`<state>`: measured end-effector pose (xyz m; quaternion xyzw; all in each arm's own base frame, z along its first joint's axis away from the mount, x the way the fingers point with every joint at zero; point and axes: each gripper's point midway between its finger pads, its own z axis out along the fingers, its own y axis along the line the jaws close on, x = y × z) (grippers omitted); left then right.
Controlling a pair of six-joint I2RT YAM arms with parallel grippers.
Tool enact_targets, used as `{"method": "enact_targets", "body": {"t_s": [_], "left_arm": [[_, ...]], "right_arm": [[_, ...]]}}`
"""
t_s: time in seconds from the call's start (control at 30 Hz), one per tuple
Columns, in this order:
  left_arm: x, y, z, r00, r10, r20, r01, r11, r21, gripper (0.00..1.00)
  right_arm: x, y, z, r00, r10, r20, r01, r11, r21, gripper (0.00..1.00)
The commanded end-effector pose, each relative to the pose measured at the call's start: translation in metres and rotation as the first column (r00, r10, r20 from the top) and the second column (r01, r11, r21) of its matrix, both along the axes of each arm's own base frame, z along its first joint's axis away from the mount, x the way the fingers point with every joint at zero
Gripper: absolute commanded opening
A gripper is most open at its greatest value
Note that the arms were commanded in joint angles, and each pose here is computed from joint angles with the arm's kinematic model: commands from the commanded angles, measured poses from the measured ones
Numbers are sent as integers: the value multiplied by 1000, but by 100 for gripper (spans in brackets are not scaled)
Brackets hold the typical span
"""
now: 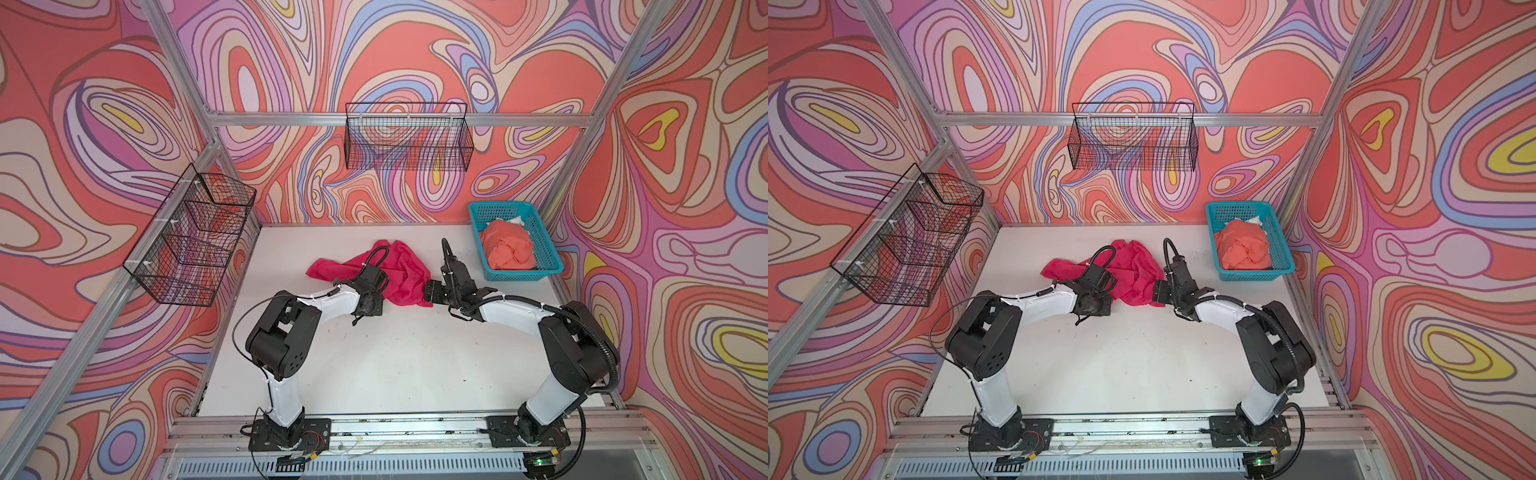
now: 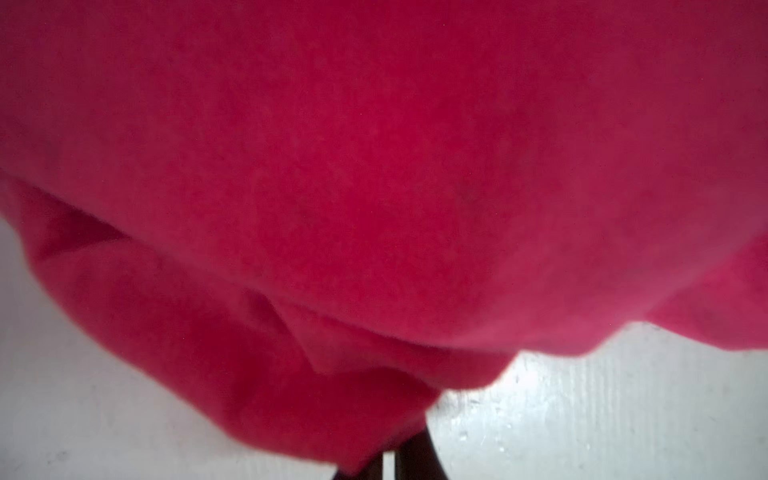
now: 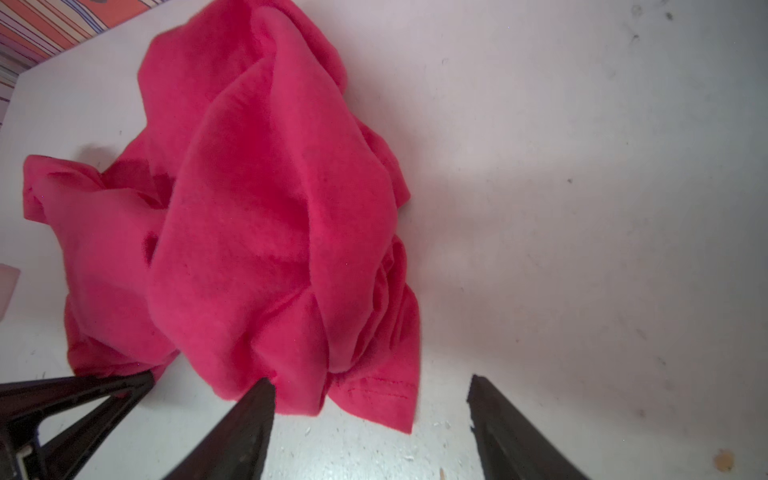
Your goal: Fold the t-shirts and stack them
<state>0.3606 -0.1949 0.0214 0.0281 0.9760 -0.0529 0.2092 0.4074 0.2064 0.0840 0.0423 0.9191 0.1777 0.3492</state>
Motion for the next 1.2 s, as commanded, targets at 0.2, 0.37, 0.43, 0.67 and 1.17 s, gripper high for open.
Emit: {"method": "enact_targets", "body": {"t_s": [0.2,0.37,0.43,0.67,1.17], "left_arm": [[-48,34,6,993,75,-92,-70,996,53,0],[-57,59,27,986,149,-76,-144,988,59,0],[-61,76,37,980,188,-64,-183,980,79,0],[-71,139,60,929,370,-23,-367,927,83,0],[-80,177,97,879,472,73,-477,875,86,0]], "right_arm": [[47,15,-2,996,-14,91,15,1000,-11,30],[48,-1,6,994,-33,103,37,998,-42,0],[45,-14,18,992,-49,116,56,997,-61,0],[35,-72,65,982,-130,135,146,982,-121,0],[0,-55,74,1000,0,-28,-1,998,-59,26]]}}
